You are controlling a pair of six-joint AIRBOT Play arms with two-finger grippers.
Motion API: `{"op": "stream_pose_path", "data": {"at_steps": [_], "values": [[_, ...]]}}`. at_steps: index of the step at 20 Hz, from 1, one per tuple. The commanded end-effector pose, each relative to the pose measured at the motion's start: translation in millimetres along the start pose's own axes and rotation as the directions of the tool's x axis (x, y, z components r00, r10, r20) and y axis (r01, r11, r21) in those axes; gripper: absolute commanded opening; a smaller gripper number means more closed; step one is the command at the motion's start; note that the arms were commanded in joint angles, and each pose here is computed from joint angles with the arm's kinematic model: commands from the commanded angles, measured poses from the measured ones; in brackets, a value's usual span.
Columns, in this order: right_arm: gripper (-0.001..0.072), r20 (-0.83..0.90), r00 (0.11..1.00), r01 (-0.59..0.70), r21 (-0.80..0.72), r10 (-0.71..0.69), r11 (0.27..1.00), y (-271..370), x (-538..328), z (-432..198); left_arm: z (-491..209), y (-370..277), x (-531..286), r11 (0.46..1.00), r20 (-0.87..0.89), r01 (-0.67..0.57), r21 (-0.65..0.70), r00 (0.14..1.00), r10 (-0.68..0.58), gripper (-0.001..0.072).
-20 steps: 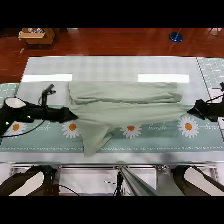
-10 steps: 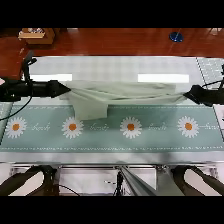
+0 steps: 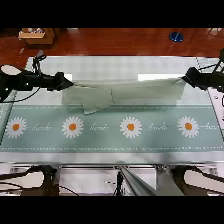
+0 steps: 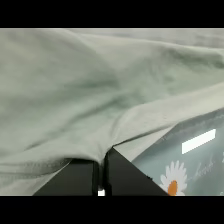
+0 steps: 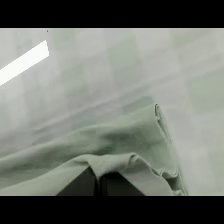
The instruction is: Fold the shirts.
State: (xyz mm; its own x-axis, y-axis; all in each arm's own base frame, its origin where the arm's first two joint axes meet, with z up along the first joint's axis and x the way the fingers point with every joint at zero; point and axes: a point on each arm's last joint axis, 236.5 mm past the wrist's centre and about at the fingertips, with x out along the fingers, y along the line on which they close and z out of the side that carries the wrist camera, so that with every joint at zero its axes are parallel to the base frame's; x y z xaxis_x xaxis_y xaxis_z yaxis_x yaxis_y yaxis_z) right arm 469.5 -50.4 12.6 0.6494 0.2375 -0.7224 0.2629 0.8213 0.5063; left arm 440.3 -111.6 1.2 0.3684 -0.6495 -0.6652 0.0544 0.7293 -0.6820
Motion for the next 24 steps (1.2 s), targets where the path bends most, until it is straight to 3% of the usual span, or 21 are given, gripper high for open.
{"op": "stream_pose_path", "data": {"at_steps": [1,8,9,10,11,12,14,15,18,22,24], "values": [[0.0025,-0.019,1.000,0.010,0.024,-0.009,1.000,-9,25,8,19,19,22,1.000,-0.016,-0.005,-0.018,1.000,0.004,0.0028],[0.0032,-0.063,0.998,0.010,0.135,-0.002,0.991,-30,68,-8,46,47,50,0.999,0.000,-0.024,-0.036,1.000,0.024,0.0029],[0.0113,-0.069,0.998,0.006,0.149,0.004,0.989,-32,72,-11,46,52,53,0.999,0.001,-0.029,-0.042,1.000,0.029,0.0032],[0.0229,-0.075,0.997,0.000,0.156,0.012,0.988,-31,74,-13,44,54,56,0.998,-0.007,-0.030,-0.047,1.000,0.030,0.0091],[0.0298,-0.075,0.997,-0.007,0.137,0.017,0.991,-29,73,-12,41,56,57,0.998,-0.016,-0.032,-0.049,0.999,0.031,0.0243],[0.0312,-0.079,0.997,-0.017,0.099,0.025,0.995,-25,69,-11,39,60,55,0.998,-0.027,-0.042,-0.043,0.999,0.041,0.0384],[0.0313,-0.073,0.997,0.003,0.000,-0.003,1.000,-28,50,1,33,71,41,0.997,-0.058,-0.064,-0.034,0.996,0.062,0.0390],[0.0346,-0.066,0.997,0.039,-0.060,-0.043,0.997,-35,36,10,31,77,28,0.997,-0.072,-0.076,-0.032,0.995,0.073,0.0390],[0.0519,-0.103,0.982,0.142,-0.132,-0.156,0.981,-59,0,22,30,85,-17,0.996,-0.075,-0.083,-0.041,0.994,0.080,0.0390],[0.0595,-0.210,0.976,0.063,0.024,-0.056,0.998,-65,2,3,36,74,-58,0.996,-0.034,-0.089,-0.017,0.995,0.089,0.0390],[0.0596,-0.296,0.955,0.003,0.103,0.028,0.995,-62,16,-19,38,67,-65,0.996,-0.023,-0.088,-0.003,0.996,0.088,0.0390]]}}
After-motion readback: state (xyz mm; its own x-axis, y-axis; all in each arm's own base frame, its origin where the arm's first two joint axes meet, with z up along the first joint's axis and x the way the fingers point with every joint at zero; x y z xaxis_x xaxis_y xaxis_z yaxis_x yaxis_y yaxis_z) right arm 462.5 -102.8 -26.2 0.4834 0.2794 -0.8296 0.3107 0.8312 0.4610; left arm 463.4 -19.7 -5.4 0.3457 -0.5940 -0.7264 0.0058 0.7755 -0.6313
